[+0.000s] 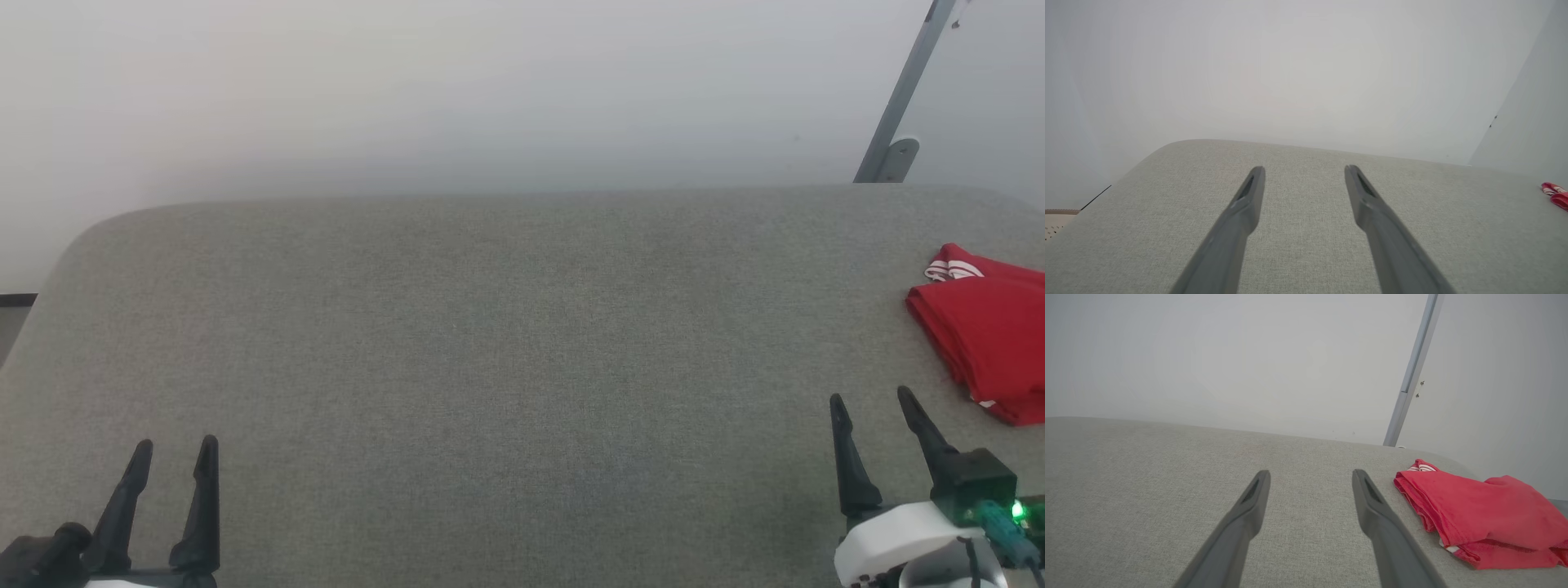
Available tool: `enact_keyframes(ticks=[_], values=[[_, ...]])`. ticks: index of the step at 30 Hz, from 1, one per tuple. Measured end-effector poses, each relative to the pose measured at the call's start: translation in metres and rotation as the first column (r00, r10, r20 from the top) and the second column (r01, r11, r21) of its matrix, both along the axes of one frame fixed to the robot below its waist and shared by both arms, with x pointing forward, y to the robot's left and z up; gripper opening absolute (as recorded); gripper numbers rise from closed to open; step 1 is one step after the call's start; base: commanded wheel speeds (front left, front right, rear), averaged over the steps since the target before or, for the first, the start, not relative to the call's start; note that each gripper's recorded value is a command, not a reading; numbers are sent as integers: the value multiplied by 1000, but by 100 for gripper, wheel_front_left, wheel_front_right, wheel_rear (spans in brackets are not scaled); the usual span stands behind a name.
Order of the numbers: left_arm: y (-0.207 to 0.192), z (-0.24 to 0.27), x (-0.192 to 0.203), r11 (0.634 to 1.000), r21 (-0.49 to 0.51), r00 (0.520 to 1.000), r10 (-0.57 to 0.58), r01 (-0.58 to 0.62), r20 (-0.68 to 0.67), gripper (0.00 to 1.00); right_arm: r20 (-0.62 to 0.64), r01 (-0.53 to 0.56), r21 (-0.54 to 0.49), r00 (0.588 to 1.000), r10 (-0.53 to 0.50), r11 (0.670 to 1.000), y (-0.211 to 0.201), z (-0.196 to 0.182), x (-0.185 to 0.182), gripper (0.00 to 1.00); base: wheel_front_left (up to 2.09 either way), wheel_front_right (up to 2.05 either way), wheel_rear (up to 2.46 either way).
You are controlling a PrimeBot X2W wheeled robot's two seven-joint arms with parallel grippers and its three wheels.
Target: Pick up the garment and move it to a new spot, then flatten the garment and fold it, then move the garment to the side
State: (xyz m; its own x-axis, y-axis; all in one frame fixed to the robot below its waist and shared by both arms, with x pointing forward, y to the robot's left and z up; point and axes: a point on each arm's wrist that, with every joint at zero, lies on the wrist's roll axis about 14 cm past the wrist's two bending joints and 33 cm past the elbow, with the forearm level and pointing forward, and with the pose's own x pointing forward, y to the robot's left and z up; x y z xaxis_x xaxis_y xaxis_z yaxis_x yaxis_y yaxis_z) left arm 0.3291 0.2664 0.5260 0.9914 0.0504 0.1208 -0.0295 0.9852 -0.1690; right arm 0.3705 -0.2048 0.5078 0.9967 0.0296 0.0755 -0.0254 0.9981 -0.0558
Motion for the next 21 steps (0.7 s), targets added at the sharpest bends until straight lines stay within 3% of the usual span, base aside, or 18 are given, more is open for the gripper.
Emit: enact_keyframes(ticks=[21], values=[[-7, 1, 2, 1000, -6, 1000, -17, 17, 6, 100, 1, 24, 31, 1000, -24, 999, -1, -2, -11, 100, 0, 0, 0]])
